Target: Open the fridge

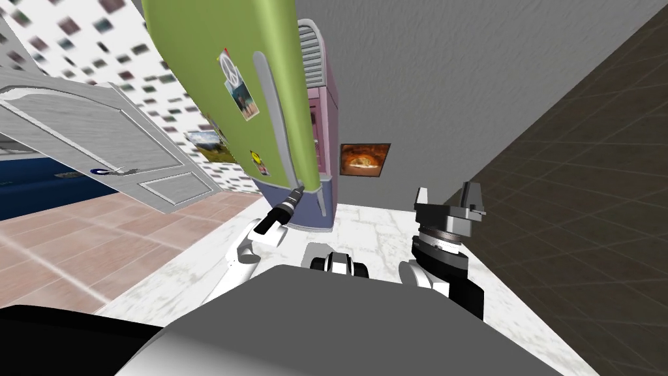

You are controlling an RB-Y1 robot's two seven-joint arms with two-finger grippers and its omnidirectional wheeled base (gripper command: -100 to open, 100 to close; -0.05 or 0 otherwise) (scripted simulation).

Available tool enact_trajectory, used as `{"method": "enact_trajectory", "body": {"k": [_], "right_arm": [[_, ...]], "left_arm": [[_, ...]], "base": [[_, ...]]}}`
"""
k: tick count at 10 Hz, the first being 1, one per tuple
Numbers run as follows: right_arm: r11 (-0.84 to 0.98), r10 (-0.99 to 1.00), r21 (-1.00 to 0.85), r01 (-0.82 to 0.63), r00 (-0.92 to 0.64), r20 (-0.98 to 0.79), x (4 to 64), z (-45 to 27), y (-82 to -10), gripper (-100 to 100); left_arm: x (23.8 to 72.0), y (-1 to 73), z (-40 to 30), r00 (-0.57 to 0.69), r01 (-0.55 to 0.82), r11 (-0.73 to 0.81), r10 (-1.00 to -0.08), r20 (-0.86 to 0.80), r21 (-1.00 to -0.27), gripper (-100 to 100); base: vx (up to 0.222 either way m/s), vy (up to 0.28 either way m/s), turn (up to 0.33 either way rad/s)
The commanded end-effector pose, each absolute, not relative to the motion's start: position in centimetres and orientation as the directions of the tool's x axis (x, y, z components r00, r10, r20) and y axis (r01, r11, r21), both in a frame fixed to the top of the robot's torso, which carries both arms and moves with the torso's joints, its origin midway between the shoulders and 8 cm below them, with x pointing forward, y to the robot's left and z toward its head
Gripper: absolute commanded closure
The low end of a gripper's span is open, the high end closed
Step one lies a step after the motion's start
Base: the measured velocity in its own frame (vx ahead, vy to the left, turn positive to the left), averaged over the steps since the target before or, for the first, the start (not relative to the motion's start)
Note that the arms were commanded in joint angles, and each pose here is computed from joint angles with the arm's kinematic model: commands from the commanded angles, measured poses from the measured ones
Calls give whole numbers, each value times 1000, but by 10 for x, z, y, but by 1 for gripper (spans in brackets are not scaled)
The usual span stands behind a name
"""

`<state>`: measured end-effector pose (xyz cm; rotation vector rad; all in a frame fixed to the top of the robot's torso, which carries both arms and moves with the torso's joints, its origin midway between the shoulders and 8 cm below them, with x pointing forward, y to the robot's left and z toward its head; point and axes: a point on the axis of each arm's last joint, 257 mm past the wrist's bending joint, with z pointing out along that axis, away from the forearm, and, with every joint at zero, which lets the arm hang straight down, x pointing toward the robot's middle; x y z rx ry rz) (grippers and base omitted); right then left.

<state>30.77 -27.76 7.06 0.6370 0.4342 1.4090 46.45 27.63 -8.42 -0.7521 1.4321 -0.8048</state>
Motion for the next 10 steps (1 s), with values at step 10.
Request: {"method": "enact_trajectory", "body": {"k": [10], "right_arm": [[40, 988, 642, -766, 128, 90, 308, 71, -278, 0]], "left_arm": [[434, 205, -76, -187, 152, 529, -814, -550, -835, 100]], "base": [[-161, 198, -66]]}}
